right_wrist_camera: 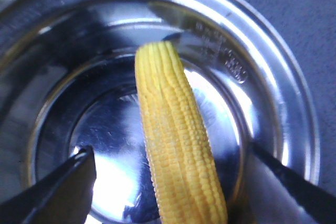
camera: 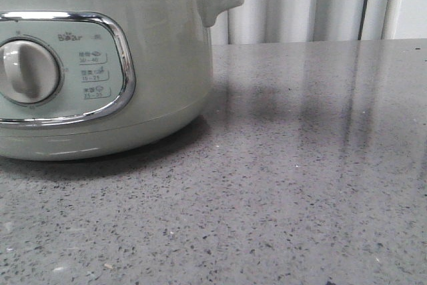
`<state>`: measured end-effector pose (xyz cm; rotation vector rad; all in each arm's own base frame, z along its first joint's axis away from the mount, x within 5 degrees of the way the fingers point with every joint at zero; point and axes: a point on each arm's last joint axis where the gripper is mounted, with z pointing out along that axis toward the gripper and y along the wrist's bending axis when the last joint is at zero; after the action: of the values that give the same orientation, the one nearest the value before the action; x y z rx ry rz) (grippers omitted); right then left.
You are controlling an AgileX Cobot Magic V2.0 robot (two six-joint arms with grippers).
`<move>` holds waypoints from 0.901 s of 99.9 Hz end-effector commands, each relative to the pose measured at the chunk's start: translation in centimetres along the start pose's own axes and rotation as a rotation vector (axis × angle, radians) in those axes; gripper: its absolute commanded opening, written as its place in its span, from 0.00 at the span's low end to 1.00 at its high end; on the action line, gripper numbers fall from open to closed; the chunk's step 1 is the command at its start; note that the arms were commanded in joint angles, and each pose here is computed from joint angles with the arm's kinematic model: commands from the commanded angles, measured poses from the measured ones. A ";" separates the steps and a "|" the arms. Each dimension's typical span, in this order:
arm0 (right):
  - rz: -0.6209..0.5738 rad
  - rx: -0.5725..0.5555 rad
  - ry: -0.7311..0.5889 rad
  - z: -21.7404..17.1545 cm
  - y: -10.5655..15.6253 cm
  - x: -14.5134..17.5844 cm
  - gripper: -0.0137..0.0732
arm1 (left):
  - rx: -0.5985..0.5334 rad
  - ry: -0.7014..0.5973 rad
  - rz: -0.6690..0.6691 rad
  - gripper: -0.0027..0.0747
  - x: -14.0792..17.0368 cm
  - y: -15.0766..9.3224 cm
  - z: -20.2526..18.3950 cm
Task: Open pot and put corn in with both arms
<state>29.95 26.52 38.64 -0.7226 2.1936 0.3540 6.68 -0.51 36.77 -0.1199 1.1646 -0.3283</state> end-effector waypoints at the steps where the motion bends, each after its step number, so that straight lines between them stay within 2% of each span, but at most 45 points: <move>1: -0.027 0.022 -0.205 -6.9 -0.6 -2.4 0.66 | 0.018 -0.053 -0.019 0.60 -1.3 -0.4 0.2; 15: -0.055 0.078 -0.252 -12.2 -1.4 -2.0 0.37 | 0.012 0.009 -0.004 0.60 -0.8 -0.3 0.2; 21: -0.068 0.102 -0.285 -14.6 -1.8 -1.3 0.24 | 0.010 0.024 0.000 0.57 -0.6 -0.3 0.2; 32: -0.102 0.148 -0.354 -18.2 -2.5 0.7 0.13 | 0.006 0.055 0.000 0.46 -0.4 -0.3 0.2; 46: -0.161 0.196 -0.466 -22.3 -3.4 5.2 0.11 | -0.002 0.116 0.001 0.27 0.2 -0.2 0.1; 65: -0.248 0.214 -0.640 -25.3 -3.9 13.6 0.11 | -0.014 0.216 0.004 0.01 1.1 -0.1 0.0; 78: -0.258 0.202 -0.749 -26.6 -4.2 19.9 0.11 | -0.026 0.313 0.012 0.01 1.9 0.0 -0.2; 90: -0.249 0.204 -0.858 -27.9 -4.5 24.4 0.11 | -0.034 0.367 0.007 0.01 2.5 0.1 -0.3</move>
<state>4.89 2.03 38.27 -0.6049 1.4654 0.2333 7.32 -1.16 33.10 -0.0919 1.5918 -0.3214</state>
